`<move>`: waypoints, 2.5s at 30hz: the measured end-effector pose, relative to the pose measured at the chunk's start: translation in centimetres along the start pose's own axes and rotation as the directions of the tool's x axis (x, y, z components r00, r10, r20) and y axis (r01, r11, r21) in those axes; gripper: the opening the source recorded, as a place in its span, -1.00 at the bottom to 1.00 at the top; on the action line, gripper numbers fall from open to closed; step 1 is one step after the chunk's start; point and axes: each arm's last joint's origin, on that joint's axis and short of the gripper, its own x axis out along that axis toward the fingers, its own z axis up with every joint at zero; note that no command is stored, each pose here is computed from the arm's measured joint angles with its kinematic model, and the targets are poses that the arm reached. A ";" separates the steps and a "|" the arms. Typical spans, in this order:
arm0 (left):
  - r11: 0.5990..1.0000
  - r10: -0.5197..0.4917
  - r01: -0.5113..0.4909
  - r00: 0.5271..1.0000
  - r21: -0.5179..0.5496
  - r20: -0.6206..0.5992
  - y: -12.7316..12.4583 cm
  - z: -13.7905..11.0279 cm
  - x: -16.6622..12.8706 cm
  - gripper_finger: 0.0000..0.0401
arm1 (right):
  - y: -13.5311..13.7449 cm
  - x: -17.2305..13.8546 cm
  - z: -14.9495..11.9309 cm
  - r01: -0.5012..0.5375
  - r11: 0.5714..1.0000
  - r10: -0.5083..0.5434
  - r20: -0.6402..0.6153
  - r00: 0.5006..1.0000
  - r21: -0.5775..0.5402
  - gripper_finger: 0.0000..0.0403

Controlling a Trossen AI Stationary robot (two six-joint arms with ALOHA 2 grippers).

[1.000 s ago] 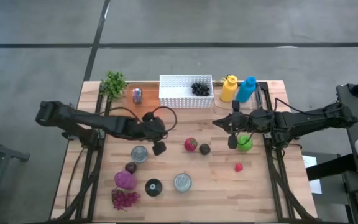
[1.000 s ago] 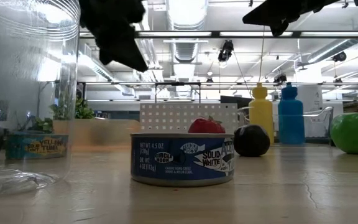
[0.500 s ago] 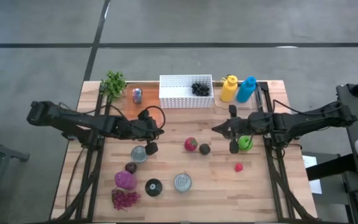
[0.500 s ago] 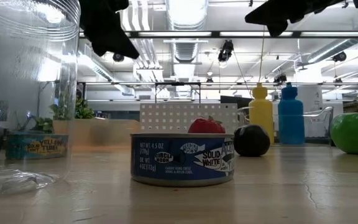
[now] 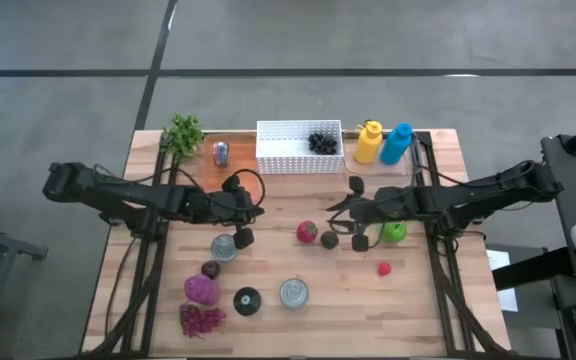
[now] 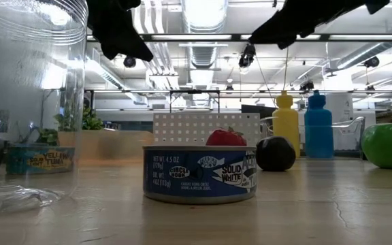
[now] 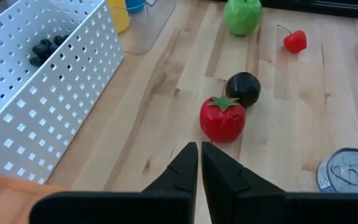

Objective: Pick & Place Food Item
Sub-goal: Put the tomato into the white bin

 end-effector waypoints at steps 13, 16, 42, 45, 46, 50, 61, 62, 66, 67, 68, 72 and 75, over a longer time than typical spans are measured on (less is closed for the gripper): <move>1.000 0.000 0.000 1.000 -0.003 -0.002 0.0 -0.1 0.0 -0.87 | 0.5 3.2 1.3 -0.008 1.000 0.005 -0.101 0.995 -0.022 0.05; 1.000 0.000 0.000 1.000 -0.003 -0.003 0.0 -0.1 0.0 -0.87 | 0.5 3.6 1.5 -0.011 1.000 0.007 -0.142 0.990 -0.026 0.05; 1.000 0.000 0.000 1.000 -0.002 -0.006 0.0 -0.2 0.0 -0.87 | 0.8 5.4 2.6 0.002 0.999 0.009 -0.231 0.973 0.045 0.04; 1.000 0.000 0.000 1.000 -0.002 -0.006 0.0 -0.2 0.0 -0.87 | 0.8 5.4 2.6 0.002 0.999 0.009 -0.232 0.973 0.047 0.05; 1.000 0.000 0.000 1.000 -0.002 -0.006 0.0 -0.2 0.0 -0.87 | 0.8 5.4 2.6 0.003 0.999 0.009 -0.232 0.973 0.051 0.05; 1.000 0.000 0.000 1.000 -0.002 -0.006 0.0 -0.2 0.0 -0.87 | 0.8 5.4 2.6 0.007 0.998 0.008 -0.232 0.973 0.067 0.04; 1.000 0.001 -0.001 1.000 -0.002 -0.006 0.1 -0.2 0.0 -0.87 | 0.8 5.4 2.6 0.021 0.992 0.009 -0.233 0.972 0.125 0.03; 1.000 0.001 -0.001 1.000 -0.002 -0.006 0.1 -0.2 0.0 -0.87 | 0.8 5.4 2.6 0.022 0.992 0.009 -0.233 0.972 0.126 0.03; 1.000 0.001 -0.001 1.000 -0.002 -0.006 0.1 -0.2 0.0 -0.87 | 0.8 5.4 2.6 0.022 0.992 0.009 -0.234 0.972 0.127 0.05; 1.000 0.001 -0.001 1.000 -0.002 -0.006 0.1 -0.2 0.0 -0.87 | 0.8 5.5 2.5 0.023 0.991 0.009 -0.236 0.972 0.130 0.06; 1.000 0.001 -0.001 1.000 -0.003 -0.006 0.1 -0.2 0.0 -0.87 | 0.8 5.6 2.5 0.025 0.990 0.009 -0.239 0.971 0.139 0.07; 1.000 0.001 -0.001 1.000 -0.002 -0.007 0.1 -0.2 0.0 -0.87 | 1.0 6.3 1.9 0.039 0.983 0.009 -0.263 0.965 0.177 0.08; 1.000 0.001 -0.001 1.000 -0.002 -0.007 0.1 -0.2 0.0 -0.87 | 1.1 6.9 1.4 0.042 0.984 0.009 -0.285 0.958 0.174 0.08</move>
